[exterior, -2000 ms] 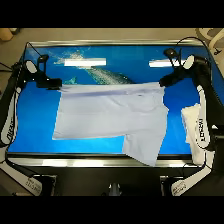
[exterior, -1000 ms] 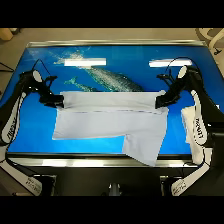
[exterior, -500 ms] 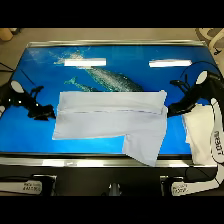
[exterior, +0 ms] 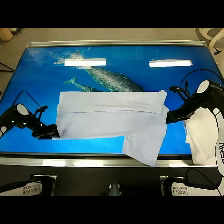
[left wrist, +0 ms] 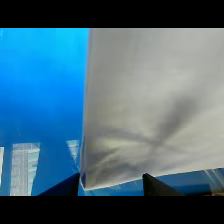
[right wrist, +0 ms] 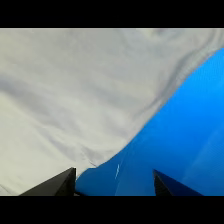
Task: Fold the shirts.
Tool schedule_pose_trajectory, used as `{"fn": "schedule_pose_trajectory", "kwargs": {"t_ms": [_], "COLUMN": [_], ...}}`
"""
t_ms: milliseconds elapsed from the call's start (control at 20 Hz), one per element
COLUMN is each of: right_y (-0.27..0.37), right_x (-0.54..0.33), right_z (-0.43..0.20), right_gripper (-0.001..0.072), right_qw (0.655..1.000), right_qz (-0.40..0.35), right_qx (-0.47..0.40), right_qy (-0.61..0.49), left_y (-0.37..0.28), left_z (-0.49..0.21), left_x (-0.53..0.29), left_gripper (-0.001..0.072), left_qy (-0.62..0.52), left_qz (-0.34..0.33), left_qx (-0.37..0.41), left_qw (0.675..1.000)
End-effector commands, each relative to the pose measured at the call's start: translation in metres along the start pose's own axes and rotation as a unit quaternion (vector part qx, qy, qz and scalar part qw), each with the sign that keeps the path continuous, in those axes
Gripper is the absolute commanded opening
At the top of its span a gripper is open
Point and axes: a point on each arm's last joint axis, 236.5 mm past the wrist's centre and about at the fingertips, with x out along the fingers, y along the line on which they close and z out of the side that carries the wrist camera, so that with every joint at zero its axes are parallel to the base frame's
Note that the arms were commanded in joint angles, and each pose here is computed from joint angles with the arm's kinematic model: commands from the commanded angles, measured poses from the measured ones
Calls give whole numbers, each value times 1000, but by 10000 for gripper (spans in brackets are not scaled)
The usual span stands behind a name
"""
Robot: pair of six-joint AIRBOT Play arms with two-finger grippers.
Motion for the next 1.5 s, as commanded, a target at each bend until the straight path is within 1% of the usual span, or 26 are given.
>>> {"fn": "schedule_pose_trajectory", "kwargs": {"t_ms": [0,50,100,150,200,250,300,450,550,650,800,850,1000,1050,1100,1250,1300,1350,1400,1450], "right_y": [1,1,1,2,3,5,7,20,39,52,60,61,63,62,61,68,69,67,65,63], "right_x": [0,0,0,0,0,0,1,16,36,54,72,76,86,89,93,104,108,109,107,102], "right_z": [-1,-1,-1,-2,-3,-7,-11,-36,-57,-67,-79,-83,-87,-85,-83,-86,-88,-90,-86,-81], "right_gripper": [483,483,483,483,483,485,487,491,506,509,504,489,486,459,412,412,389,242,79,32], "right_qw": [1000,1000,1000,1000,1000,1000,1000,999,997,995,993,993,992,993,993,990,990,990,991,993], "right_qz": [1,1,1,2,4,9,14,29,59,84,99,101,104,101,98,110,110,106,101,92], "right_qx": [-1,-1,-1,-1,-1,-3,-6,-3,-4,1,13,16,29,37,51,73,76,75,74,71], "right_qy": [-1,-1,-1,0,4,11,18,38,49,49,59,64,61,56,50,43,44,46,37,23], "left_y": [-1,-2,-2,-2,-2,-1,-1,-2,-4,-6,-7,-7,-7,-7,-7,-7,-7,-7,-7,-7], "left_z": [5,5,5,5,7,8,9,8,9,9,9,9,10,10,10,10,10,10,10,11], "left_x": [6,7,9,10,10,10,10,10,10,10,10,10,10,10,10,10,10,10,10,9], "left_gripper": [501,499,432,318,226,85,32,32,31,32,31,31,32,32,32,32,31,32,31,31], "left_qy": [-15,-15,-12,-10,-14,-16,-17,-17,-18,-19,-19,-19,-19,-19,-19,-19,-19,-19,-20,-22], "left_qz": [-3,-7,-8,-8,-8,-8,-7,-8,-14,-16,-19,-20,-20,-20,-20,-20,-20,-20,-20,-19], "left_qx": [-4,-6,-13,-17,-17,-17,-17,-17,-12,-10,-11,-11,-11,-11,-12,-12,-12,-12,-11,-11], "left_qw": [1000,1000,1000,1000,1000,1000,1000,1000,1000,1000,1000,1000,1000,1000,1000,1000,1000,1000,1000,1000]}}
